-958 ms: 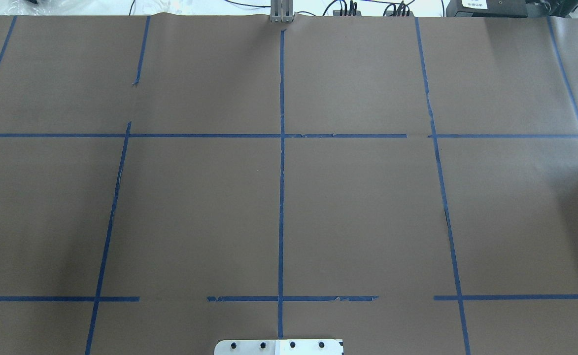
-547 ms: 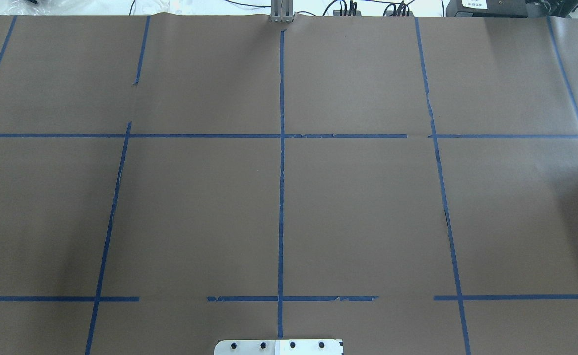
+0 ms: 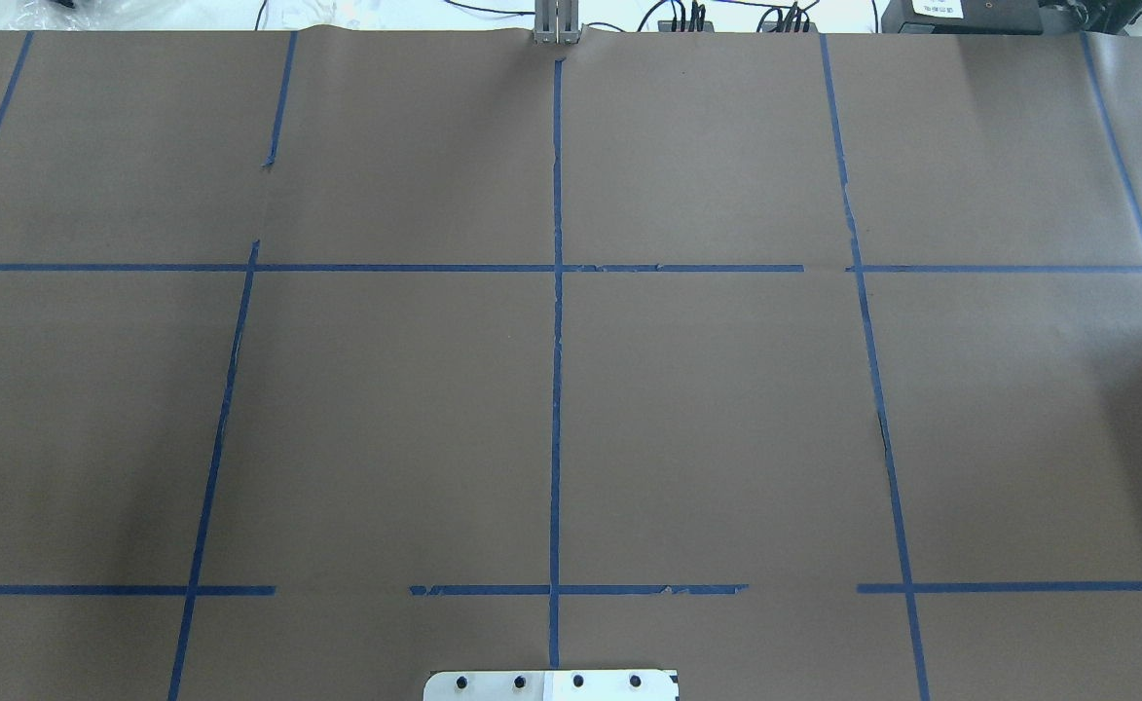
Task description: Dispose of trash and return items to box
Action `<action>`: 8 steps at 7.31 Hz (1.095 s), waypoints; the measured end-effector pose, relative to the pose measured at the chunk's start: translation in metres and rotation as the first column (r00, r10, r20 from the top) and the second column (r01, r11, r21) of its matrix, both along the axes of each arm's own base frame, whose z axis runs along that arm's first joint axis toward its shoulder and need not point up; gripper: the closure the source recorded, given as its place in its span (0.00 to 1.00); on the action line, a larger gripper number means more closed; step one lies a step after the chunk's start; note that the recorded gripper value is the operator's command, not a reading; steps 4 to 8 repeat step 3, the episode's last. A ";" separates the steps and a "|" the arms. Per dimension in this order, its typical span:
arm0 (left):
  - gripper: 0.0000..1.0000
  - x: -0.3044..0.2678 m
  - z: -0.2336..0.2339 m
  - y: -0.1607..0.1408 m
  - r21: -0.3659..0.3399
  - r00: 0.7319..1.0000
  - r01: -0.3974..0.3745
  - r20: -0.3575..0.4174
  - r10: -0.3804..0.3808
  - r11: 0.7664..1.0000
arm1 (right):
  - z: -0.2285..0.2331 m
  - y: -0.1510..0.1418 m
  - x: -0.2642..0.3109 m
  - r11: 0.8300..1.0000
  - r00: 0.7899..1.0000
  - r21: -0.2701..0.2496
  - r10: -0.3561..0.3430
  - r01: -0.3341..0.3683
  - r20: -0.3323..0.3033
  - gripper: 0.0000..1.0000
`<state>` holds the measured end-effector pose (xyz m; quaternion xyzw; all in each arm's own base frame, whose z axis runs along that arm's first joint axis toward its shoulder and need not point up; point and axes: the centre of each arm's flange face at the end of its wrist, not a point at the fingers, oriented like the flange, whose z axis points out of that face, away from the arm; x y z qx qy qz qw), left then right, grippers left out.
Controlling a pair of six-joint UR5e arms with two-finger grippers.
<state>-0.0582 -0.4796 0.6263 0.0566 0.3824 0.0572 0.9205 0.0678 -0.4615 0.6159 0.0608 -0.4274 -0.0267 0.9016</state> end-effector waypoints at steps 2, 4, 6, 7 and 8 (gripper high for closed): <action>0.00 0.000 -0.002 -0.002 0.003 1.000 0.000 0.000 0.000 1.000 | -0.001 -0.001 0.000 1.000 1.000 0.003 0.000 0.000 0.000 0.00; 0.00 0.000 -0.003 -0.003 0.005 1.000 0.000 0.000 0.000 1.000 | -0.001 -0.001 0.000 1.000 1.000 0.003 0.000 0.000 0.000 0.00; 0.00 0.000 -0.003 -0.003 0.005 1.000 0.000 0.000 0.000 1.000 | -0.001 -0.001 0.000 1.000 1.000 0.003 0.000 0.000 0.000 0.00; 0.00 0.000 -0.003 -0.003 0.005 1.000 0.000 0.000 0.000 1.000 | -0.001 -0.001 0.000 1.000 1.000 0.003 0.000 0.000 0.000 0.00; 0.00 0.000 -0.003 -0.003 0.005 1.000 0.000 0.000 0.000 1.000 | -0.001 -0.001 0.000 1.000 1.000 0.003 0.000 0.000 0.000 0.00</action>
